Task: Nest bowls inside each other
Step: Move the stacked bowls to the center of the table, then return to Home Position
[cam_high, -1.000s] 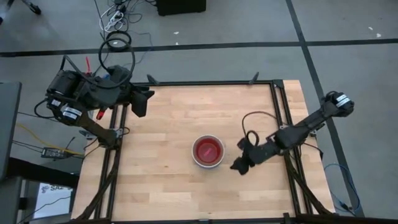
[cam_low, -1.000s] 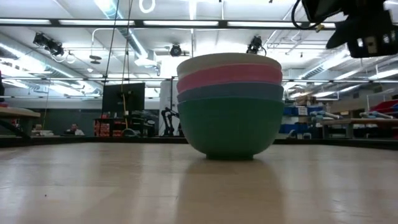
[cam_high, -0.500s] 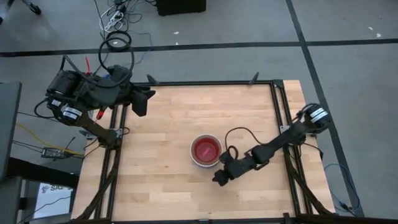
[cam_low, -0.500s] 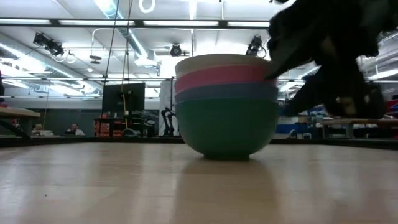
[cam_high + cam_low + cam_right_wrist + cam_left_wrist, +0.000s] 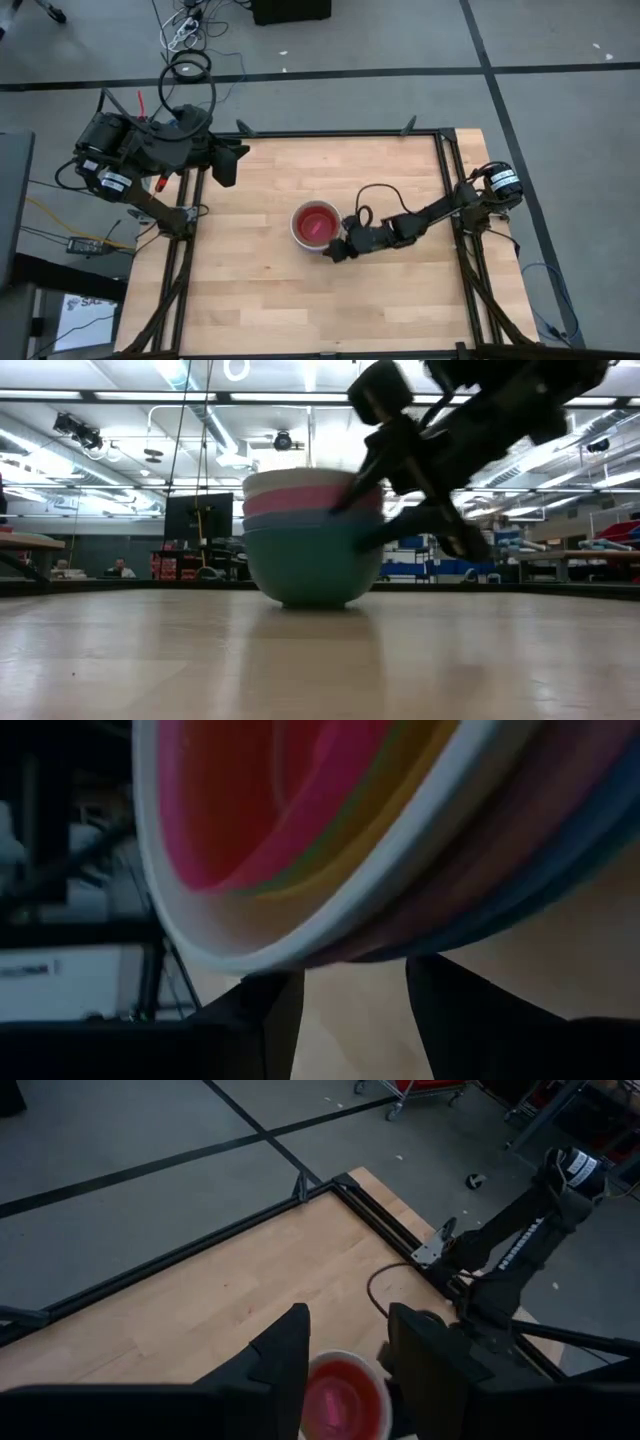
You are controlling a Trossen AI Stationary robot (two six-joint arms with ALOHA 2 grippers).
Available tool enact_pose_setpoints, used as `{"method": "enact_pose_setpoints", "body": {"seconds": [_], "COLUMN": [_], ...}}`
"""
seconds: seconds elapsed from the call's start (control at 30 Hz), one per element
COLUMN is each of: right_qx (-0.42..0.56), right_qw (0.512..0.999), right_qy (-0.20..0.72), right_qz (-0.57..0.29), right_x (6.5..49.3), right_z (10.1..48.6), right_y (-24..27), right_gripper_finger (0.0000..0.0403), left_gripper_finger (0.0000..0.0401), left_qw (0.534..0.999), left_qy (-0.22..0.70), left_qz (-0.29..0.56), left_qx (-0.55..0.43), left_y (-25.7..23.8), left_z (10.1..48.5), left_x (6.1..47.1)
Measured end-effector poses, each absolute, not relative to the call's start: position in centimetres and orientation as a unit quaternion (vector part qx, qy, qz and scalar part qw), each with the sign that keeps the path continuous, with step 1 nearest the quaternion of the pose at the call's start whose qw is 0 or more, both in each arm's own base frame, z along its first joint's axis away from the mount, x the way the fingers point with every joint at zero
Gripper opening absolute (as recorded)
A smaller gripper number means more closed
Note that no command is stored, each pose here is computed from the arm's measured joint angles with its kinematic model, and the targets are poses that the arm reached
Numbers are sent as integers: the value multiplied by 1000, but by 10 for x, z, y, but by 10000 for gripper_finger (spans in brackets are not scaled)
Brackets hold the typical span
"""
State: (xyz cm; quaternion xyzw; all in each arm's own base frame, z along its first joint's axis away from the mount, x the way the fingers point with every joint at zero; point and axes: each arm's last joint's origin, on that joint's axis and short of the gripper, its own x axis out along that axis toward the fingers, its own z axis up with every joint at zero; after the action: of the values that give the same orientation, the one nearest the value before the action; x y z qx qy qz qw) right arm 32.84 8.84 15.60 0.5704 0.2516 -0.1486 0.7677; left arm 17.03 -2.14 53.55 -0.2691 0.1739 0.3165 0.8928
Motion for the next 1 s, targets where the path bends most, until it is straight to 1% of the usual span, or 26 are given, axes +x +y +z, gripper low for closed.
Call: {"method": "enact_pose_setpoints", "body": {"seconds": [0.13, 0.4, 0.5, 0.57, 0.7, 0.8, 0.93, 1.0], "right_qx": [578, 578, 575, 560, 505, 463, 388, 344], "right_qw": [765, 768, 779, 800, 851, 878, 909, 919], "right_qy": [232, 214, 213, 202, 140, 77, -11, -74], "right_qz": [-166, -174, -132, -80, 37, 94, 154, 179], "right_x": [334, 341, 344, 346, 340, 323, 286, 259], "right_z": [157, 159, 164, 173, 213, 253, 310, 342], "right_y": [69, 32, 26, 31, 55, 67, 70, 65], "right_gripper_finger": [168, 168, 168, 168, 168, 168, 168, 168], "left_gripper_finger": [147, 147, 147, 147, 147, 147, 147, 147], "left_qw": [893, 893, 893, 892, 890, 885, 879, 877], "left_qy": [174, 175, 175, 175, 172, 167, 146, 104], "left_qz": [317, 317, 317, 317, 319, 322, 335, 349], "left_qx": [-269, -268, -268, -269, -276, -293, -307, -315], "left_y": [-21, -21, -21, -21, -21, -21, -21, -20], "left_z": [535, 535, 535, 535, 535, 535, 537, 542], "left_x": [170, 170, 170, 170, 170, 170, 170, 173]}}
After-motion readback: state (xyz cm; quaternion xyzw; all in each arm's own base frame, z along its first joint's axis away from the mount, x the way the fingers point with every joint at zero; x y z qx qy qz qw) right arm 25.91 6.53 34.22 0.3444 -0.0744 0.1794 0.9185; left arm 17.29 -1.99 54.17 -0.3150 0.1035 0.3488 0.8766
